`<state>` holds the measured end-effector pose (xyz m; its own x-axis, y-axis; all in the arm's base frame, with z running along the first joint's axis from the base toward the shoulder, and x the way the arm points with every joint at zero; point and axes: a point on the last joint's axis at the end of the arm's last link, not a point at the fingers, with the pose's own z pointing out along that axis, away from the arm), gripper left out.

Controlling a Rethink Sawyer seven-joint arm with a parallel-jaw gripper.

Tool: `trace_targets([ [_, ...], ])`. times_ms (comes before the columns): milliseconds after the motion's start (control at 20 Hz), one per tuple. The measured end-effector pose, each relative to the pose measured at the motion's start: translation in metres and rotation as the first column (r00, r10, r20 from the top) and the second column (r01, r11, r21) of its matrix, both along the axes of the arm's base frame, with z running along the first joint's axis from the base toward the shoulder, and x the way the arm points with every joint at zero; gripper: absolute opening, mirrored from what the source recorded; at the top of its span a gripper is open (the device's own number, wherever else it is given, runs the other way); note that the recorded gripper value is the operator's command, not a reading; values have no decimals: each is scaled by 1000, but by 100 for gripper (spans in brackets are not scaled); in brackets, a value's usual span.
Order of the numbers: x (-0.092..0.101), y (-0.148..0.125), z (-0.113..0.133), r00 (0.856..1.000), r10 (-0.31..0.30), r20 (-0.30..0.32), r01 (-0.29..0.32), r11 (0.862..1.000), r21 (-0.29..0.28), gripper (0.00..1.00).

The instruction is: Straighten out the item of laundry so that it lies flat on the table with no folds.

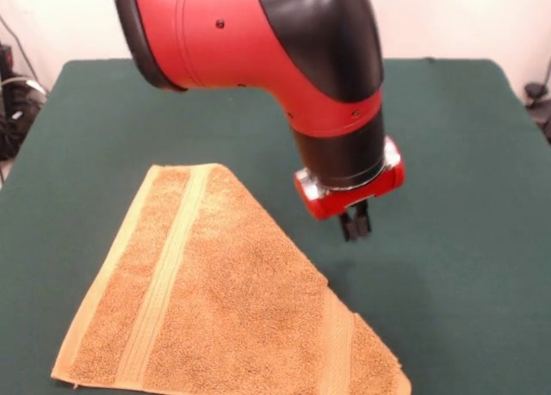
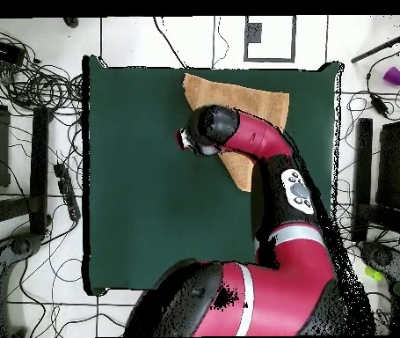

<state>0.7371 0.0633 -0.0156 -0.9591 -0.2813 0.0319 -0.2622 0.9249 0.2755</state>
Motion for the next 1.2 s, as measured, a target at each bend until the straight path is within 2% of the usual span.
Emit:
trace_targets([
  [100, -5, 5, 6, 999, -41, -25, 42, 999, 26, 0],
  [150, -8, 8, 10, 996, -82, -47, 84, 995, 46, 0],
  [350, -7, 10, 13, 990, -128, -62, 131, 990, 55, 0],
  [500, -1, 7, 7, 990, -132, -53, 135, 990, 42, 0],
  [700, 14, -4, -12, 994, -97, -46, 97, 995, -13, 0],
  [800, 21, -11, -29, 996, -67, -61, 64, 997, -49, 0],
  [900, 28, -13, -34, 994, -50, -95, 45, 998, -52, 0],
  [950, 32, -14, -37, 993, -42, -111, 36, 998, -53, 100],
  [1200, 44, -9, -36, 979, -1, -204, -7, 999, -41, 100],
])
